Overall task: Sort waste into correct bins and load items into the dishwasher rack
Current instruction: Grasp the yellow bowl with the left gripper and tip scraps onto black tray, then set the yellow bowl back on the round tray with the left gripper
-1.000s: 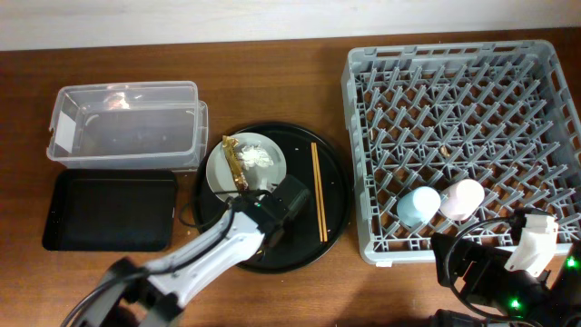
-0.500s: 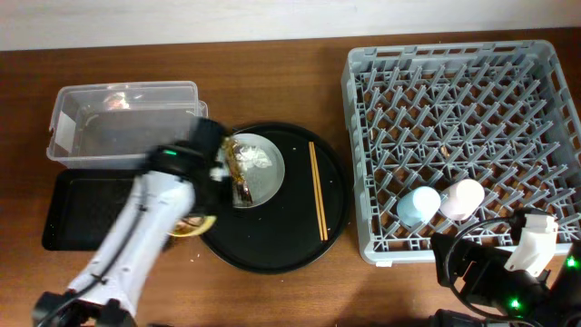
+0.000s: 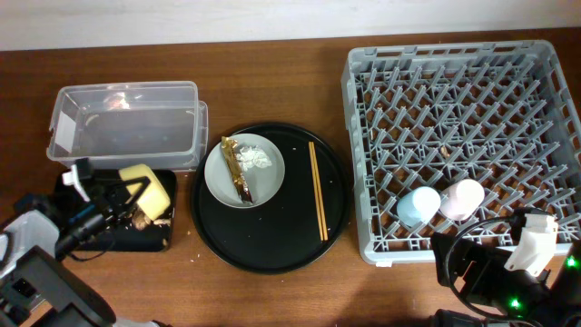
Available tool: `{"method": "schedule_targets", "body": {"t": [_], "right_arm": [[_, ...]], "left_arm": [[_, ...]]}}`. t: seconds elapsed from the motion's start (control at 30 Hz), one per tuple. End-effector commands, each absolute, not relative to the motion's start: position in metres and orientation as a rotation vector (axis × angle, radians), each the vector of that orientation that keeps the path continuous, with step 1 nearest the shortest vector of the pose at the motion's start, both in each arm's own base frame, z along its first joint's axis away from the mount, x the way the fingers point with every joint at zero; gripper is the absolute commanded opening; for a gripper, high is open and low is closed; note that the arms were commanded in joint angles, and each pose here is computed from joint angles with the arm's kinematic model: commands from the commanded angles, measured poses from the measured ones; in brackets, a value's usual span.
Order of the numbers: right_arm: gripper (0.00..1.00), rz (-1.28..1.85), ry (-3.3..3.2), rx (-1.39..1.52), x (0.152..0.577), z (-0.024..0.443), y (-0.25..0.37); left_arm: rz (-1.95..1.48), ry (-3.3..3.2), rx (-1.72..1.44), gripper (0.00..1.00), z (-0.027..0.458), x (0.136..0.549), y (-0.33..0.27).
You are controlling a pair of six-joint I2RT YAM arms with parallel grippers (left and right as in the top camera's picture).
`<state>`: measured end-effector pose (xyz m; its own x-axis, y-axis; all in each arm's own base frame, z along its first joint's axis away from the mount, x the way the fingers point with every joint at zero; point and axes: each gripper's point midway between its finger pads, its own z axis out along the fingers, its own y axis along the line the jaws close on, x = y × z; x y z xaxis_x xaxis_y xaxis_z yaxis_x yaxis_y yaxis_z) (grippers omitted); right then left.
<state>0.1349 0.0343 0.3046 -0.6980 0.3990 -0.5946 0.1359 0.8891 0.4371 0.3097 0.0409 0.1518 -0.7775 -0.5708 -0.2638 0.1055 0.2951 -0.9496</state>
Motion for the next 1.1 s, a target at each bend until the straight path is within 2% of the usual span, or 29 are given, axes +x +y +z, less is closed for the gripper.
{"method": "schedule_targets", "body": {"t": [0.0,0.2,0.23,0.33,0.37,0.47,0.5,0.53,0.7,0.87,0.97,1.07], "right_arm": [[0.94,0.470,2.333,0.384,0.135,0.303,0.034],[0.94,0.472,2.340,0.386,0.134,0.302,0.034],[0.94,0.472,2.340,0.386,0.134,0.302,0.034],[0.94,0.474,2.343,0.388,0.133,0.302,0.034],[0.94,0.493,2.340,0.404,0.133,0.302,0.036],[0.94,0.503,2.339,0.412,0.133,0.302,0.037],[0.94,0.504,2.339,0.412,0.133,0.302,0.037],[0.94,0.523,2.337,0.404,0.133,0.303,0.039],[0.94,0.544,2.338,0.397,0.133,0.304,0.042],[0.94,0.536,2.338,0.399,0.133,0.304,0.041],[0.94,0.511,2.341,0.410,0.133,0.302,0.038],[0.94,0.511,2.341,0.410,0.133,0.302,0.038]], "left_arm": [[-1.593,1.784,-0.396,0.00,0.173,0.307,0.046],[-1.559,1.807,-0.363,0.00,0.169,0.304,0.044],[-1.632,1.810,-0.463,0.00,0.170,0.301,0.041],[-1.597,1.787,-0.405,0.00,0.180,0.294,0.035],[-1.634,1.832,-0.470,0.00,0.174,0.293,0.033],[-1.628,1.779,-0.480,0.00,0.178,0.300,0.046],[-1.554,1.784,-0.397,0.00,0.175,0.305,0.054],[-1.655,1.772,-0.533,0.00,0.177,0.306,0.056],[-1.518,2.081,-0.473,0.00,0.162,0.290,0.027],[-0.930,2.739,-0.322,0.00,0.144,0.259,-0.044],[-0.431,2.921,-0.104,0.00,0.123,0.242,-0.091],[-0.119,2.911,0.091,0.00,0.093,0.231,-0.136]]}}
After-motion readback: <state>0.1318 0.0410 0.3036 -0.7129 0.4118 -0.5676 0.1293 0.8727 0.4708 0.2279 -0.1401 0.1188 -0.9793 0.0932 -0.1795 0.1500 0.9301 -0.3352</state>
